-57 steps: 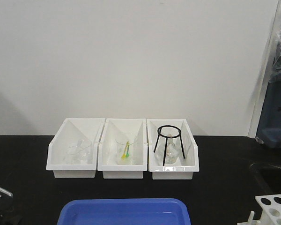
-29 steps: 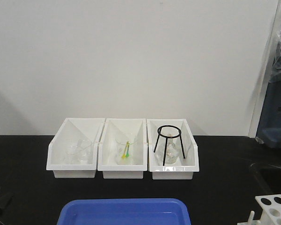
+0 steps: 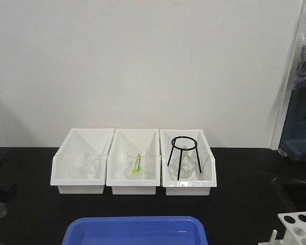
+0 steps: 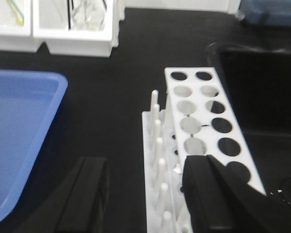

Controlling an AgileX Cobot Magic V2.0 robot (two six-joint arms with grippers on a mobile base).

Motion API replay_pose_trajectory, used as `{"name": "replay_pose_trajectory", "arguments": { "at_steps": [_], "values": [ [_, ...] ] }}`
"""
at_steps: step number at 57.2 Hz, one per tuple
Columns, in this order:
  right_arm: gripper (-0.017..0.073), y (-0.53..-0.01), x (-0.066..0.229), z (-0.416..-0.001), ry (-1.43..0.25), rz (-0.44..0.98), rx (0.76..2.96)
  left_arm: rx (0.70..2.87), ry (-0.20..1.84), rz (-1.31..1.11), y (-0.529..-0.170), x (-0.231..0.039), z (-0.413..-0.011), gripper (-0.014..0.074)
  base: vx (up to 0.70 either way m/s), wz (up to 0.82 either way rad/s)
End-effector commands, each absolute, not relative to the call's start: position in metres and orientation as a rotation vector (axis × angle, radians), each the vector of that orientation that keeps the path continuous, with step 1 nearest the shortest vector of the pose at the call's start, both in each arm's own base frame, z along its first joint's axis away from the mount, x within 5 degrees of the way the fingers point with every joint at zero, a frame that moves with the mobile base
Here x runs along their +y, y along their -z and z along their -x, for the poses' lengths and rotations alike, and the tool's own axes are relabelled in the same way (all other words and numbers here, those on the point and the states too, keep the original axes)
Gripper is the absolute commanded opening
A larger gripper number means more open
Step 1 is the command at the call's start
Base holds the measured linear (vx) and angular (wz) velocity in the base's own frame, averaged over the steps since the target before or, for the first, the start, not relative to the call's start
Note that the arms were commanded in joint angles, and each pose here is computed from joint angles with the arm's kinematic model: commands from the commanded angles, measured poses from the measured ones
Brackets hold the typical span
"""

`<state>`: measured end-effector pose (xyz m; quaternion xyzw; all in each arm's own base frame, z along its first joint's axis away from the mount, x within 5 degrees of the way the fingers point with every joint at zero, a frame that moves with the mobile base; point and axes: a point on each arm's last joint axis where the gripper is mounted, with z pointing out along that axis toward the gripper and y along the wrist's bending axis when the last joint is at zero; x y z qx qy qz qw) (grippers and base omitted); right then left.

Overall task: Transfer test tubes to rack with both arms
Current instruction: 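Lift the test tube out of the beaker toward the right gripper, then grasp the lower part of the held test tube with the right gripper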

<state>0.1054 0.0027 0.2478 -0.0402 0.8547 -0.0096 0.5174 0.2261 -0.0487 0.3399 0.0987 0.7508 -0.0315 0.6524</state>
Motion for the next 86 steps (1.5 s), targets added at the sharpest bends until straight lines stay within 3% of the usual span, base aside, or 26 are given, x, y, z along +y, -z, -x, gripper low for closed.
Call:
{"name": "replay_pose_trajectory", "arguments": {
  "at_steps": [1,12,23,28,35,53,66,86],
  "values": [
    [0.0424,-0.266,0.004,-0.12,0.032,0.121,1.918,1.619,0.133,-0.155,-0.363,-0.055,-0.23,-0.0001,0.0,0.0],
    [0.0424,-0.273,0.004,-0.133,-0.028,0.034,1.835,1.635,0.263,-0.148,-0.355,-0.083,-0.238,-0.0001,0.0,0.0],
    [0.0424,-0.272,0.011,-0.153,0.036,0.334,2.047,1.615,0.393,-0.109,-0.341,-0.12,-0.246,-0.0001,0.0,0.0],
    [0.0424,-0.279,0.017,-0.168,-0.046,0.359,2.1,1.615,0.465,-0.084,-0.333,-0.139,-0.247,-0.0001,0.0,0.0],
    [0.0424,-0.298,0.025,-0.187,-0.154,0.377,2.074,1.602,0.574,-0.057,-0.322,-0.163,-0.247,-0.0001,0.0,0.0],
    [0.0424,-0.321,0.079,-0.217,-0.255,0.712,1.911,1.481,0.973,-0.073,-0.306,-0.21,-0.245,-0.0001,0.0,0.0],
    [0.0424,-0.319,0.12,-0.227,-0.196,0.87,1.808,1.475,1.116,-0.215,-0.293,-0.229,-0.241,-0.0001,0.0,0.0],
    [0.0433,-0.294,0.135,-0.241,-0.201,0.925,1.874,1.512,1.123,-0.275,-0.285,-0.234,-0.24,-0.0001,0.0,0.0]
  ]
}}
